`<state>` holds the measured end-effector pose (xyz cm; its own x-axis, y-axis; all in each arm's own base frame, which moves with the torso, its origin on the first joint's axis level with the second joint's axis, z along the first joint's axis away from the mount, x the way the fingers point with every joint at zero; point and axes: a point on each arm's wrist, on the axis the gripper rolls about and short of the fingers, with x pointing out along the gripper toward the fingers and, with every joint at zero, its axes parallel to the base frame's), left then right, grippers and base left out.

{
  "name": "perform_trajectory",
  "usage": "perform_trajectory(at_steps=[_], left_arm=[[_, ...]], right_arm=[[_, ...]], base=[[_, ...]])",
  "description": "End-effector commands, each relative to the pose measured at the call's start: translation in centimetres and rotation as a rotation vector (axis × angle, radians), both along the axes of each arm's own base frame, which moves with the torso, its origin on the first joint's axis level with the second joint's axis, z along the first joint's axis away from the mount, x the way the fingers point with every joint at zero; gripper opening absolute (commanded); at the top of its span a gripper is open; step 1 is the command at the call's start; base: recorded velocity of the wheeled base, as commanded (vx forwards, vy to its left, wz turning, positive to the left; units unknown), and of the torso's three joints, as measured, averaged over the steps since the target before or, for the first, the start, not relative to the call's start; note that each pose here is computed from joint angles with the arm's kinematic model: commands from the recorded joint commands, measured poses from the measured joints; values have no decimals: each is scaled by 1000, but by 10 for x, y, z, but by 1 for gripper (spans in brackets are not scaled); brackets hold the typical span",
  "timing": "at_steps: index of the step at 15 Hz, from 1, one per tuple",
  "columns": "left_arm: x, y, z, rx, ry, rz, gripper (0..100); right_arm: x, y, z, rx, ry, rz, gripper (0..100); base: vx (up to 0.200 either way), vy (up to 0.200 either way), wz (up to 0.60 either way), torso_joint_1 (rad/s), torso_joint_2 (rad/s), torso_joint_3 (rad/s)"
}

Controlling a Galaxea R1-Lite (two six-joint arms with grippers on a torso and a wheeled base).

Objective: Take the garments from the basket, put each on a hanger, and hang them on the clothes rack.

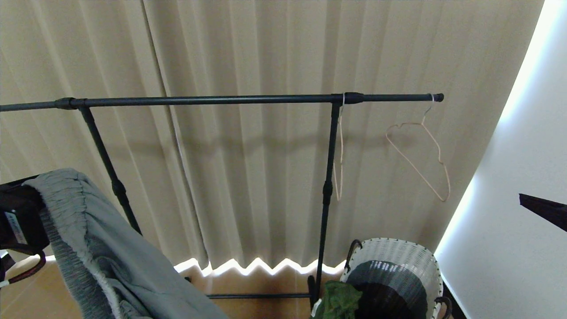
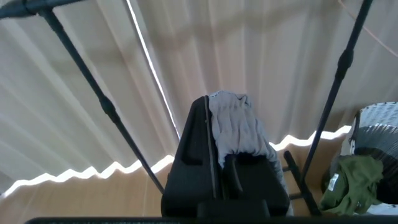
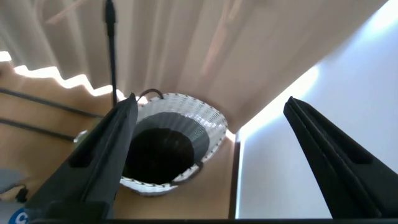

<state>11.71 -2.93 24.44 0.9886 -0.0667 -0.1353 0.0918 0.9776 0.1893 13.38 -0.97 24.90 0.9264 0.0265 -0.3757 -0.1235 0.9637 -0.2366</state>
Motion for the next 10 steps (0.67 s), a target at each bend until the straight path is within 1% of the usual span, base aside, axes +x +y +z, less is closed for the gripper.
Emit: perform_trajectory(at_steps=[1,6,10], left_arm=[[1,2,0,1,1,19,0],[0,2,0,3,0,17,0],[0,2,-1,6,0,13,0]], right_arm=[[0,0,0,-1,-1,0,100],[1,0,0,0,0,2,100],[0,0,1,0,-4,2,100]], base=[[0,0,0,0,0,0],[0,0,0,0,0,0],[200,0,0,2,1,4]])
